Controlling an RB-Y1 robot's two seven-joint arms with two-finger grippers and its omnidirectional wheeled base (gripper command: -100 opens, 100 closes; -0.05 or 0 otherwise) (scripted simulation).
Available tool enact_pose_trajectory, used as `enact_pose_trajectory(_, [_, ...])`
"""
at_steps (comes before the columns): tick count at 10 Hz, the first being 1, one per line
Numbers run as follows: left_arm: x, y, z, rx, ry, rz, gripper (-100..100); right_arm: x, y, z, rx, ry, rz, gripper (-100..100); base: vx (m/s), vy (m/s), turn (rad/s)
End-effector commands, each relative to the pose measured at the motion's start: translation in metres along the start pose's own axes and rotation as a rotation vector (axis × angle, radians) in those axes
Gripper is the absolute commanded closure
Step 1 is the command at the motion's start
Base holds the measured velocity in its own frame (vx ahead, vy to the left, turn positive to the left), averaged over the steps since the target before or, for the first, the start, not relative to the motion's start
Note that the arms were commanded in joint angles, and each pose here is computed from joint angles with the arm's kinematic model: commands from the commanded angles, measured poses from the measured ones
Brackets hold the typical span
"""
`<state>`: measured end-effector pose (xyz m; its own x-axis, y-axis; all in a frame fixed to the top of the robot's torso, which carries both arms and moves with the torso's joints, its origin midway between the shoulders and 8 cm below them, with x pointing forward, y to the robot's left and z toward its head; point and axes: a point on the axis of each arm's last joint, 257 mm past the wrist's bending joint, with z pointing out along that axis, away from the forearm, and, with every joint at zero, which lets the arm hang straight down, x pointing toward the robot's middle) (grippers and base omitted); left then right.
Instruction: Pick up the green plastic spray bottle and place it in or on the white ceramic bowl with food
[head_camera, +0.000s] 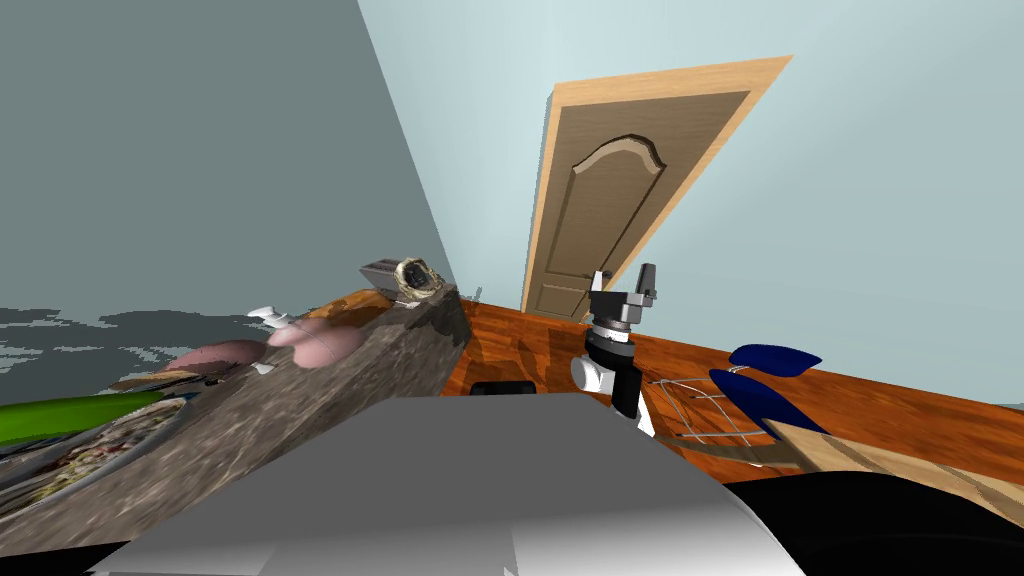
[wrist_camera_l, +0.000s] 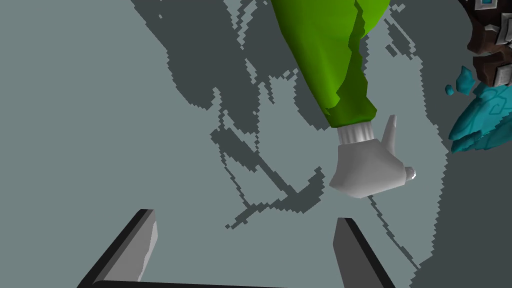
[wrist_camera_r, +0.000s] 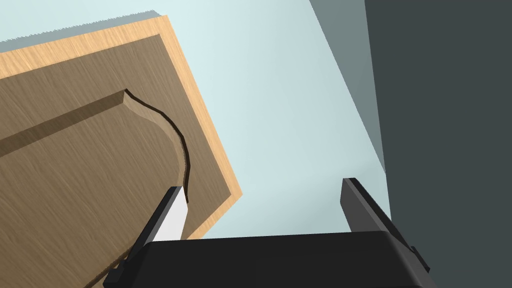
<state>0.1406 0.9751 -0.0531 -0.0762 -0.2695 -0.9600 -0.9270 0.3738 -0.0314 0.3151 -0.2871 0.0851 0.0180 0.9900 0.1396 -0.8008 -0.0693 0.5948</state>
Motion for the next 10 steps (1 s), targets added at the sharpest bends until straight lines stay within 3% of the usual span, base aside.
enact_pose_trajectory(1, [-0.0018, 0.0020, -0.0018, -0.004, 0.002, -0.006, -100, 0.0000, 0.0000, 0.0000, 0.000, 0.000, 0.000, 0, -0.027, -0.006, -0.030])
enact_pose_trajectory(4, [-0.0041, 0.0028, -0.0025, -0.007, 0.002, -0.004, -100, 0.0000, 0.0000, 0.0000, 0.000, 0.000, 0.000, 0, -0.009, -0.003, -0.017])
enact_pose_trajectory(5, [-0.0046, 0.0029, -0.0025, -0.008, 0.001, -0.006, 0, 0.0000, 0.0000, 0.0000, 0.000, 0.000, 0.000, 0, 0.000, 0.000, 0.000])
enact_pose_trajectory(10, [-0.0046, 0.0029, -0.0025, -0.008, 0.001, -0.006, 0, 0.0000, 0.0000, 0.0000, 0.000, 0.000, 0.000, 0, 0.000, 0.000, 0.000])
